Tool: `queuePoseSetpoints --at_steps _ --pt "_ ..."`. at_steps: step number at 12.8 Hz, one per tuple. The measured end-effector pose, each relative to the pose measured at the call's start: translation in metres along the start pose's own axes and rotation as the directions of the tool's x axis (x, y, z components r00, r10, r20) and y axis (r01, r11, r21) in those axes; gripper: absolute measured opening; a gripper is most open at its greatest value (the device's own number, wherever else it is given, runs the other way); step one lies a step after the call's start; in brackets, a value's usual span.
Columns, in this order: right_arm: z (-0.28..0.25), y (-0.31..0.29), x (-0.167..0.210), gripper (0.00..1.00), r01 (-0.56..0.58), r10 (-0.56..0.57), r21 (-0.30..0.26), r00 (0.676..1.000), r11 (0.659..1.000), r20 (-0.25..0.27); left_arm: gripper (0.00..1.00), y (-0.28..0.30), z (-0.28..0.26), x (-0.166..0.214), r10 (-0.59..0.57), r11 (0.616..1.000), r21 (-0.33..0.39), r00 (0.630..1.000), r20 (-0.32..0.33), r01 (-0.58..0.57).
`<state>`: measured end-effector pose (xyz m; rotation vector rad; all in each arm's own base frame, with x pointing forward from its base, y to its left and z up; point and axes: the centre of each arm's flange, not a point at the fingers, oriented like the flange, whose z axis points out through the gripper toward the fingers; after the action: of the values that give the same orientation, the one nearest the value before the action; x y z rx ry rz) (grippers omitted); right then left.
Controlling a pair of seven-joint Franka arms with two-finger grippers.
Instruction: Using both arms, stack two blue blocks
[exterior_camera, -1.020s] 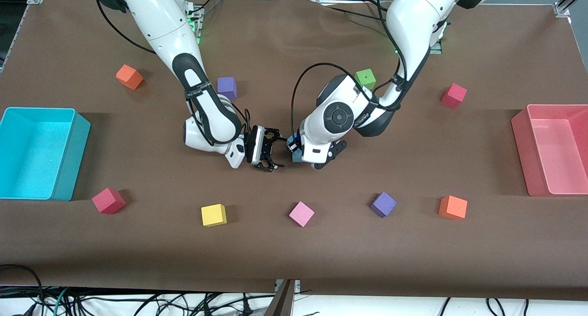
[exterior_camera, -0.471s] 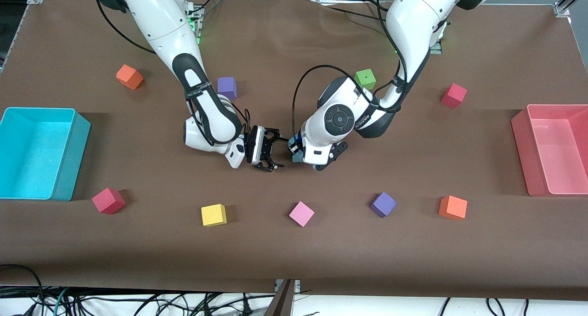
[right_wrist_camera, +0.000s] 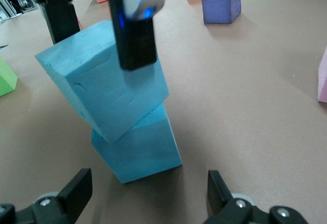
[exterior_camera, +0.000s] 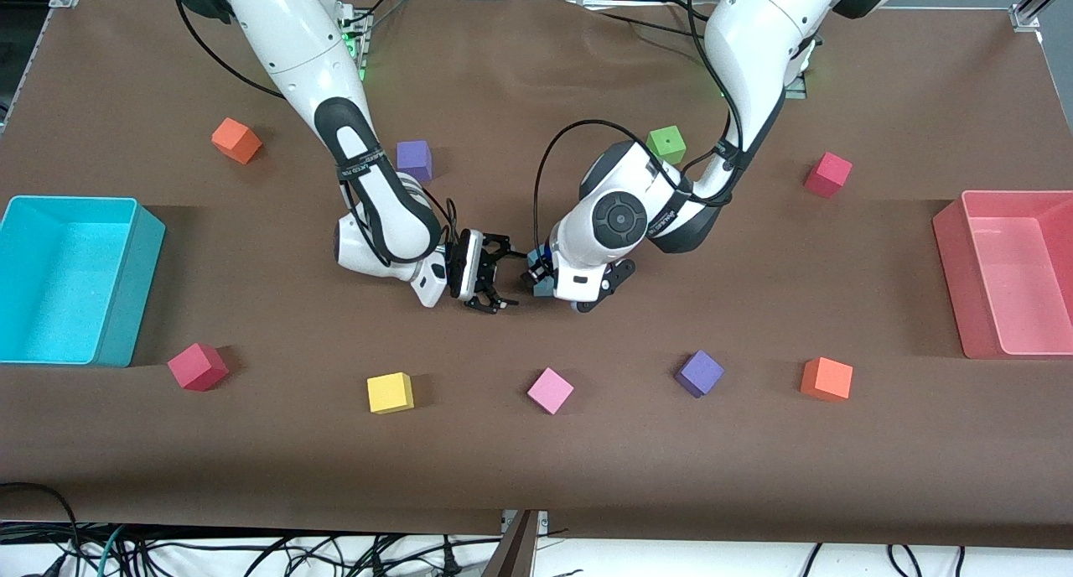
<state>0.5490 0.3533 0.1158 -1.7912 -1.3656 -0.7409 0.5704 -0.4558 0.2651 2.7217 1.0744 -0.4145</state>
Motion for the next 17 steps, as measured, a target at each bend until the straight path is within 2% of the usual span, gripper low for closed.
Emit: queuePoseSetpoints --at_steps 1,6,8,10,13,15,17 --pt "0.0 0.0 -0.001 1.0 -0.001 0.001 0.0 1.0 1.0 0.001 1.0 0.001 -0.001 0.0 0.0 1.0 -0.003 1.0 -0.001 0.0" --pt "0.0 0.004 0.007 1.0 0.008 -0.008 -0.005 1.0 1.0 -0.007 1.0 0.006 -0.019 0.0 0.004 1.0 -0.021 1.0 -0.006 -0.004" --pt "-0.001 0.006 0.01 1.0 -0.012 0.012 0.007 1.0 1.0 0.018 1.0 0.004 -0.038 -0.002 0.02 1.0 -0.01 1.0 -0.005 -0.02" --pt "-0.005 0.009 0.018 1.0 -0.042 0.039 0.033 0.995 0.999 0.092 1.0 -0.001 -0.068 0.003 0.053 0.999 0.0 0.999 -0.012 -0.053" --pt "-0.026 0.017 0.043 1.0 -0.083 0.073 0.029 0.966 0.996 0.248 1.0 -0.015 -0.121 0.027 0.145 0.989 0.004 0.989 -0.021 -0.145" --pt "-0.046 0.021 0.06 1.0 -0.103 0.09 0.022 0.94 0.994 0.33 1.0 -0.031 -0.158 0.048 0.24 0.971 0.018 0.971 -0.019 -0.24" --pt "-0.072 0.027 0.07 1.0 -0.13 0.102 0.043 0.91 0.991 0.402 1.0 -0.055 -0.196 0.071 0.348 0.937 0.04 0.937 -0.003 -0.348"
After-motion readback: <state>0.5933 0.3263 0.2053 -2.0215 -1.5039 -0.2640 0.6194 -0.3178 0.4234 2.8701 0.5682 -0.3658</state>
